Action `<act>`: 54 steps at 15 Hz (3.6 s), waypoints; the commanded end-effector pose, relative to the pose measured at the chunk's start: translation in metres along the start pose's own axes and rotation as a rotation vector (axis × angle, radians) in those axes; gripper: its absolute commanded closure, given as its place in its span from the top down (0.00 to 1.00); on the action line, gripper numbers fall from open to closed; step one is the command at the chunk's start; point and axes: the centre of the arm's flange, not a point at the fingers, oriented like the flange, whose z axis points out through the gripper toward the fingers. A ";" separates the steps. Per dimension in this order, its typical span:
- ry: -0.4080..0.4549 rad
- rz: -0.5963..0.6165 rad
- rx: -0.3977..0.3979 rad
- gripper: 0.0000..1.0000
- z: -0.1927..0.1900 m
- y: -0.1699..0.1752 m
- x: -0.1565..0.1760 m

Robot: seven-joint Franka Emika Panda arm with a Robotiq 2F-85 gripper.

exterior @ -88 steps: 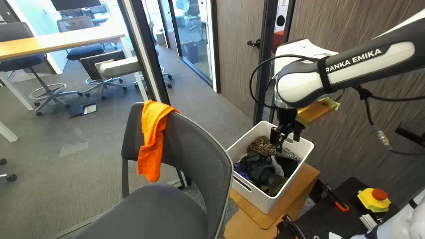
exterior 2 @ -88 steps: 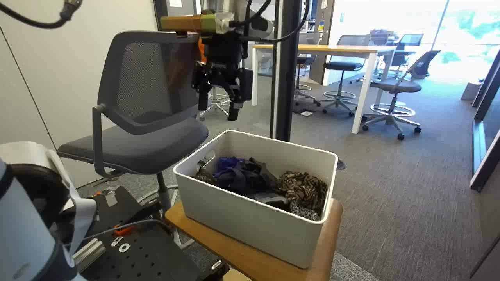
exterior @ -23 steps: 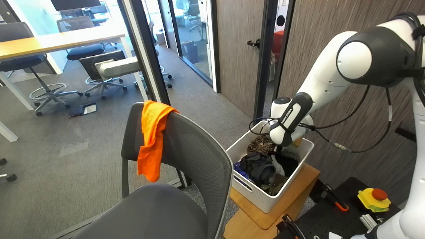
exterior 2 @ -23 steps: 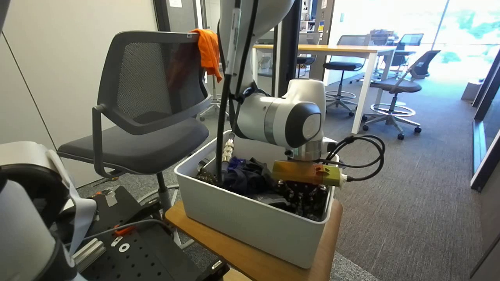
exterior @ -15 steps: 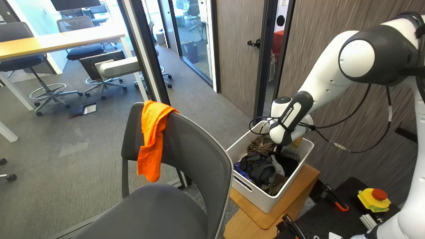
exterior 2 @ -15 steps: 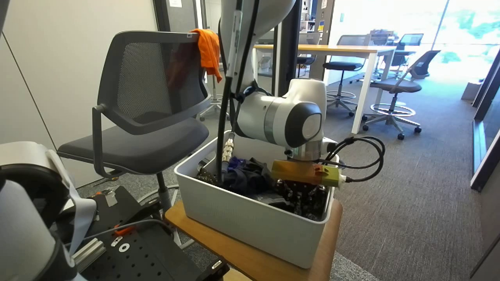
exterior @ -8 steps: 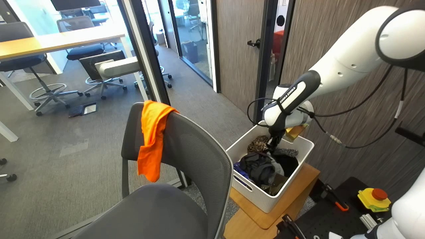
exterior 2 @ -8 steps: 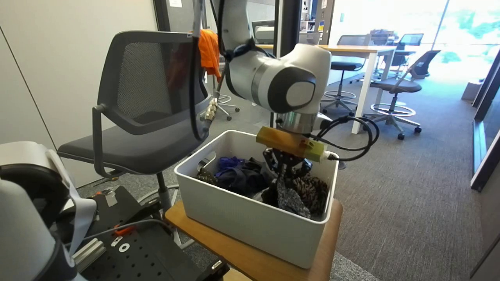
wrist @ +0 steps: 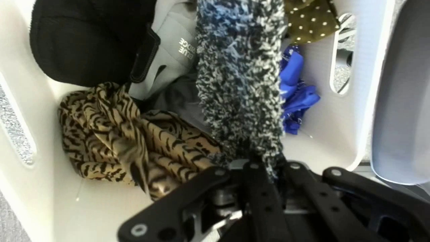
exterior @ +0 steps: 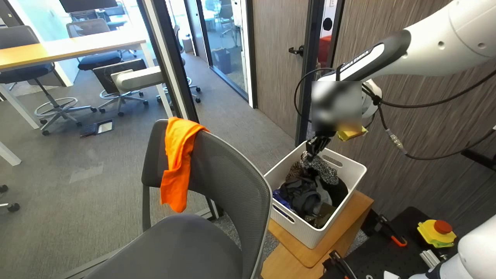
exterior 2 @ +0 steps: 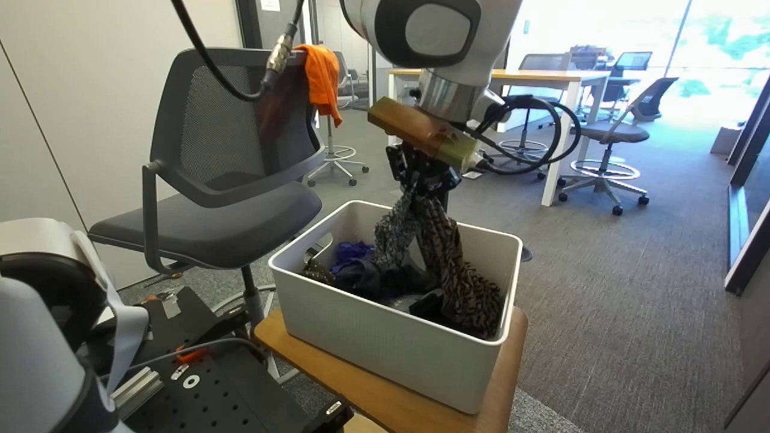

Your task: Pick up the sock from the box and put it on the chair's headrest

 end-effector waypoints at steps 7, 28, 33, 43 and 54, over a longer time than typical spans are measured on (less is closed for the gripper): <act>0.111 -0.002 0.026 0.09 -0.110 -0.092 -0.021; 0.506 -0.537 0.034 0.09 -0.148 -0.351 -0.033; 0.428 -0.701 -0.065 0.08 -0.113 -0.377 -0.048; 0.453 -1.014 -0.335 0.09 -0.069 -0.432 -0.105; 0.704 -0.745 -0.345 0.09 -0.095 -0.424 -0.111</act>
